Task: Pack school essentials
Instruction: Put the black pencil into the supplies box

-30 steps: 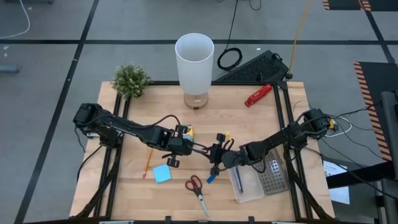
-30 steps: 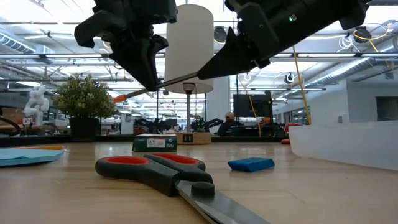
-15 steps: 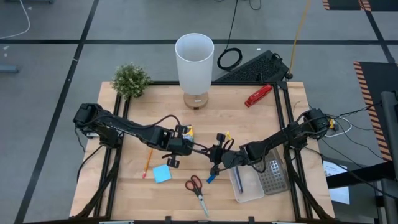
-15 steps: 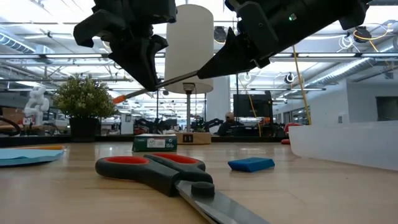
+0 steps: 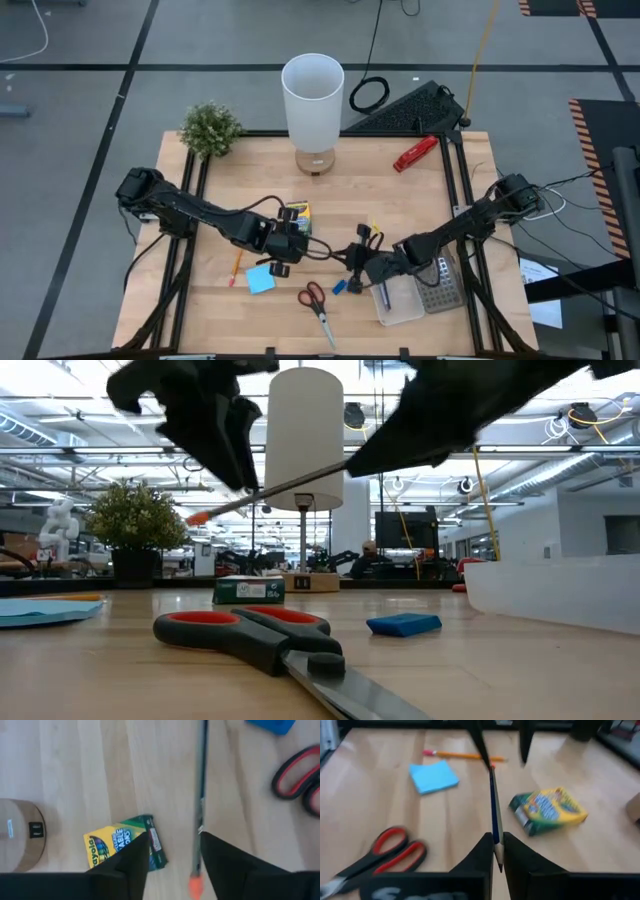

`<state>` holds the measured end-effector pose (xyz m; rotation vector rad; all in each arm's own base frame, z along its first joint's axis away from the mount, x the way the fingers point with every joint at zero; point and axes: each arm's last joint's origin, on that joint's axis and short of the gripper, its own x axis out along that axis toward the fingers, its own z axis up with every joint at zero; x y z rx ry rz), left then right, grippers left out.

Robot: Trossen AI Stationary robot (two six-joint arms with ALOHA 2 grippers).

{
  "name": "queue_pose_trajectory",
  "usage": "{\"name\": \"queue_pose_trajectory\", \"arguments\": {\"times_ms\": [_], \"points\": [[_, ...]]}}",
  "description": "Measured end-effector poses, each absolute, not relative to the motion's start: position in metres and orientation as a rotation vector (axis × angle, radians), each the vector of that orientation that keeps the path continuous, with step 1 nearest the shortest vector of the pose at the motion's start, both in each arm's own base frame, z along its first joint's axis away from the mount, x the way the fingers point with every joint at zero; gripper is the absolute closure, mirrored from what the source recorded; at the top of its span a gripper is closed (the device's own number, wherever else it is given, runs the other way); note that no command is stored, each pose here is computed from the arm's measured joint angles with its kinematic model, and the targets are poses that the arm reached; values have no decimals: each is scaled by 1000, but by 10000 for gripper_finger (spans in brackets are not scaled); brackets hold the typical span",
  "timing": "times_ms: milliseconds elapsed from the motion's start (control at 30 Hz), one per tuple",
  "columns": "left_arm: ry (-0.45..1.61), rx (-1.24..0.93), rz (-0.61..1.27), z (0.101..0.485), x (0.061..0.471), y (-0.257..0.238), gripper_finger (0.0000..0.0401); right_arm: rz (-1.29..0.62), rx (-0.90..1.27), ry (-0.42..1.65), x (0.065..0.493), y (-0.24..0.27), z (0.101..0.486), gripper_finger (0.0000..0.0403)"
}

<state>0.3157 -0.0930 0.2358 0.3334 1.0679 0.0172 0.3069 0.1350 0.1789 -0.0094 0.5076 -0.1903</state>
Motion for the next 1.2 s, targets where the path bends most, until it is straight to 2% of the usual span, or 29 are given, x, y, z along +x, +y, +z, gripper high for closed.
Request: {"name": "queue_pose_trajectory", "arguments": {"times_ms": [167,533,900,1033,1200], "points": [[1007,312,-7,254,315,-110,195,-202,42,542,283,154,187,387],[922,250,-15,269,312,-136,214,-168,150,704,209,184,210,387],[910,81,85,270,312,-137,215,-124,99,930,158,188,272,387],[902,52,104,270,312,-137,215,-172,129,1044,149,184,272,387],[871,65,135,271,313,-138,215,-322,179,1075,148,182,263,387]]}}
